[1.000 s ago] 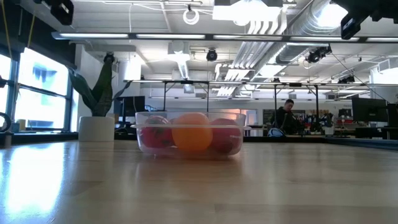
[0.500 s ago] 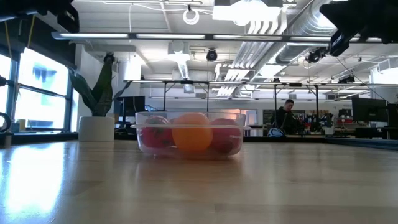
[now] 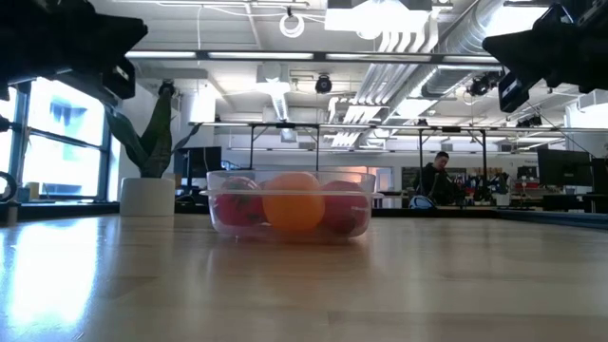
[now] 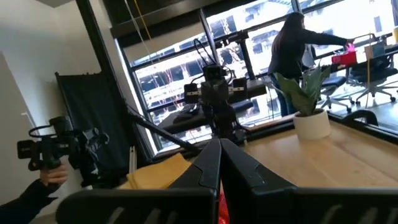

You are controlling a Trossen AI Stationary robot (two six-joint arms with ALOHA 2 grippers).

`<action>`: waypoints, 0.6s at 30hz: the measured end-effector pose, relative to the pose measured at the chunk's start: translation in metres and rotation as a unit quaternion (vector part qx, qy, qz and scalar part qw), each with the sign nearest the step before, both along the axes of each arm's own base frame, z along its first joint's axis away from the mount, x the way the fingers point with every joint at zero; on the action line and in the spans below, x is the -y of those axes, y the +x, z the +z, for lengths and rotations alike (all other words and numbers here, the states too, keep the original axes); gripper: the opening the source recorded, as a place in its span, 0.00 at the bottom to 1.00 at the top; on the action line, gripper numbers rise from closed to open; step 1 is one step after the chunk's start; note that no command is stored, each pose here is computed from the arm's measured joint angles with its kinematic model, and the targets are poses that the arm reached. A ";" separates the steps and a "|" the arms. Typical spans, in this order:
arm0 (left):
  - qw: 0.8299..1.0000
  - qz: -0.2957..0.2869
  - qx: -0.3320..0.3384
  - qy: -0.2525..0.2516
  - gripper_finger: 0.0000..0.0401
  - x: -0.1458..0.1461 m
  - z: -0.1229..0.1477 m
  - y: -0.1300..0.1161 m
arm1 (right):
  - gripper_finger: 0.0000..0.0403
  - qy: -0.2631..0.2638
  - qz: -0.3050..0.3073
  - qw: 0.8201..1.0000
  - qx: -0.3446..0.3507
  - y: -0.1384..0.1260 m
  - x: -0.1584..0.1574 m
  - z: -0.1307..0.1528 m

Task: Pick and placing Produce into tupperware
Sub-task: Return to Home Position

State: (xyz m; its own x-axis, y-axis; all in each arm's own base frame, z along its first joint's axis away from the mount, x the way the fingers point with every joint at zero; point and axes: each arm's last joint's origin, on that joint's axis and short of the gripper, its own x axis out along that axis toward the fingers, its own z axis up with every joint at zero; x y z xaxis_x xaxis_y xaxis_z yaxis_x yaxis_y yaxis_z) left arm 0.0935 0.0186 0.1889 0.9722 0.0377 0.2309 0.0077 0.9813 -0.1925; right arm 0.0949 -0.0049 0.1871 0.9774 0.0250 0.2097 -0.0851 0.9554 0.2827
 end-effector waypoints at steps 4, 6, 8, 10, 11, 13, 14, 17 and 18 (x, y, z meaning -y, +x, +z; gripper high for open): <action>1.000 0.000 -0.011 -0.002 0.06 0.000 -0.002 0.000 | 0.00 -0.002 0.005 1.000 -0.012 0.001 0.000 -0.003; 1.000 0.002 -0.018 0.003 0.06 0.000 -0.003 0.001 | 0.00 -0.005 0.007 0.999 -0.032 0.001 0.000 -0.007; 0.999 0.004 -0.035 0.011 0.06 0.000 -0.007 0.001 | 0.00 -0.015 0.005 0.998 -0.056 0.002 0.000 -0.012; 0.998 0.006 -0.058 0.018 0.06 -0.001 -0.011 0.002 | 0.00 -0.028 0.002 0.996 -0.086 0.002 0.000 -0.017; 0.997 0.007 -0.071 0.022 0.06 -0.001 -0.014 0.002 | 0.00 -0.034 -0.005 0.995 -0.090 0.003 0.000 -0.018; 0.995 0.008 -0.097 0.024 0.06 -0.001 -0.019 0.003 | 0.00 -0.035 -0.012 0.994 -0.098 0.003 0.001 -0.019; 0.994 0.013 -0.106 0.024 0.06 -0.001 -0.020 0.003 | 0.00 -0.034 -0.017 0.994 -0.100 0.003 0.001 -0.020; 0.993 0.029 -0.108 0.025 0.06 -0.002 -0.020 0.003 | 0.00 -0.034 -0.031 0.993 -0.105 0.003 0.002 -0.020; 0.993 0.032 -0.110 0.024 0.06 -0.002 -0.021 0.003 | 0.00 -0.033 -0.034 0.993 -0.106 0.003 0.002 -0.020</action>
State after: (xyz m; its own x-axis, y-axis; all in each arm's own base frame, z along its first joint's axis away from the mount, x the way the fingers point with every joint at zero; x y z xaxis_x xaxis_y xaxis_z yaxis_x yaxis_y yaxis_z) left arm 0.0965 0.0209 0.1679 0.9954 0.0943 0.0157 -0.0913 0.9865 -0.1360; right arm 0.0983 -0.0069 0.1666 0.9994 -0.0358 -0.0005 0.0350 0.9738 0.2245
